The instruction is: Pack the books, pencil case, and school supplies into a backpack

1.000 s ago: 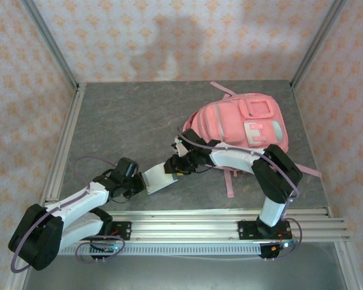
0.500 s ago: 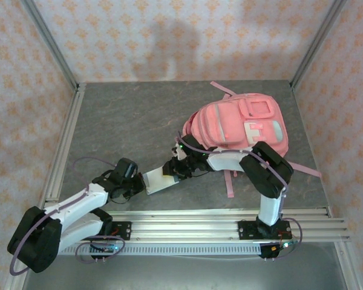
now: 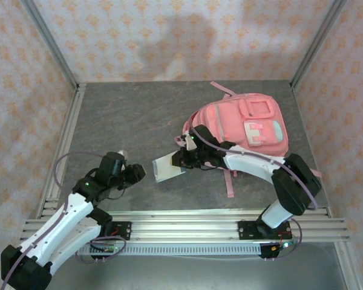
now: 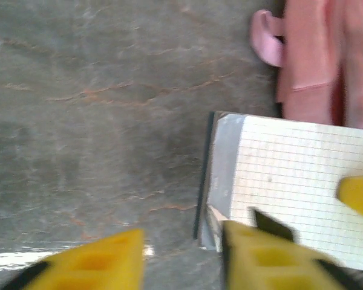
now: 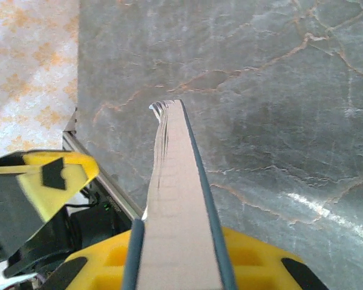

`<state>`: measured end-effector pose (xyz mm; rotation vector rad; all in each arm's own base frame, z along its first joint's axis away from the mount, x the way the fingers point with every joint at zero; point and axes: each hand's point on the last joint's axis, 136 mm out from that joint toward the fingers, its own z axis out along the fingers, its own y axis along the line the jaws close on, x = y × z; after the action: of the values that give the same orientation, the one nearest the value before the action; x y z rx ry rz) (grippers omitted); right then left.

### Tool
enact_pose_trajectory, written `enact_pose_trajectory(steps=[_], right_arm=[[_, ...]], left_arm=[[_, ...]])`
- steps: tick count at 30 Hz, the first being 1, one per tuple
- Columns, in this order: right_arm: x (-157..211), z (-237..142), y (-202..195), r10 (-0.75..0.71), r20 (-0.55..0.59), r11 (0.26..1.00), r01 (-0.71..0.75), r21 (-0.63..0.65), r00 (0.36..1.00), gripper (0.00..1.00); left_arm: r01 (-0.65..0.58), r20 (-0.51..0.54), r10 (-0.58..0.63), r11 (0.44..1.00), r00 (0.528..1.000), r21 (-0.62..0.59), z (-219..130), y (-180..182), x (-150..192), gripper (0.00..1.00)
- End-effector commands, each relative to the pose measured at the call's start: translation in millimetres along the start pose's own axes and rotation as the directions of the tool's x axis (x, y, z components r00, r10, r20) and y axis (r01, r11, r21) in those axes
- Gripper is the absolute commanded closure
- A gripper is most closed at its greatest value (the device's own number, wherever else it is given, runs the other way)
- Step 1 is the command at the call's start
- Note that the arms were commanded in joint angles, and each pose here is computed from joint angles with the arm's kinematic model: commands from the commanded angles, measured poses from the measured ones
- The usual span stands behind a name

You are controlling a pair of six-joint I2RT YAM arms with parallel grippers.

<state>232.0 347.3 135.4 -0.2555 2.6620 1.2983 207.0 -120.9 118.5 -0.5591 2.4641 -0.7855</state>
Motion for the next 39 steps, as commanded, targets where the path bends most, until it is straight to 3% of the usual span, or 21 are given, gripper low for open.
enact_pose_trajectory(steps=[1, 4, 6, 14, 19, 25, 29, 36, 39], right_arm=[[2.5, -19.3, 22.2, -0.074, 0.022, 0.996, 0.075, -0.058, 0.997, 0.89], [3.6, -33.1, 38.5, -0.097, 0.045, 0.989, 0.102, -0.110, 0.994, 0.89], [3.9, -42.7, 48.8, -0.103, 0.072, 0.982, 0.113, -0.149, 0.992, 0.89], [6.9, -63.5, 73.8, -0.055, 0.130, 0.950, 0.092, -0.298, 0.990, 0.89], [9.3, -67.3, 87.0, -0.022, 0.127, 0.909, 0.072, -0.411, 0.992, 0.89], [11.5, -74.6, 96.1, -0.024, 0.135, 0.883, 0.085, -0.461, 0.991, 0.89], [10.4, -76.3, 94.2, -0.022, 0.150, 0.887, 0.088, -0.452, 0.988, 0.89], [2.7, -66.5, 67.7, 0.005, 0.178, 0.937, 0.058, -0.344, 0.984, 0.91], [-1.6, -63.1, 59.4, 0.011, 0.199, 0.951, 0.051, -0.304, 0.980, 0.88]], left_arm=[[0.020, -0.050, -0.017, 0.998, 0.999, 0.062, -6.6, -14.1, 4.2, 0.33], [0.065, -0.079, -0.052, 0.984, 0.996, 0.168, -3.6, -34.0, 3.6, 0.15], [0.091, -0.101, -0.070, 0.971, 0.992, 0.222, -1.6, -44.0, 3.4, 0.12], [0.136, -0.128, -0.087, 0.880, 0.988, 0.454, -8.8, -86.9, -3.0, 0.15], [0.143, -0.136, -0.083, 0.838, 0.987, 0.526, -13.3, -98.7, -3.6, 0.17], [0.169, -0.135, -0.111, 0.800, 0.985, 0.576, -13.7, -101.6, -4.8, 0.20], [0.192, -0.138, -0.135, 0.764, 0.981, 0.616, -17.4, -105.6, -6.2, 0.34], [0.155, -0.091, -0.127, 0.726, 0.988, 0.670, -38.4, -114.1, -10.5, 0.72], [0.150, -0.085, -0.125, 0.735, 0.988, 0.661, -38.2, -111.2, -9.4, 0.87]])
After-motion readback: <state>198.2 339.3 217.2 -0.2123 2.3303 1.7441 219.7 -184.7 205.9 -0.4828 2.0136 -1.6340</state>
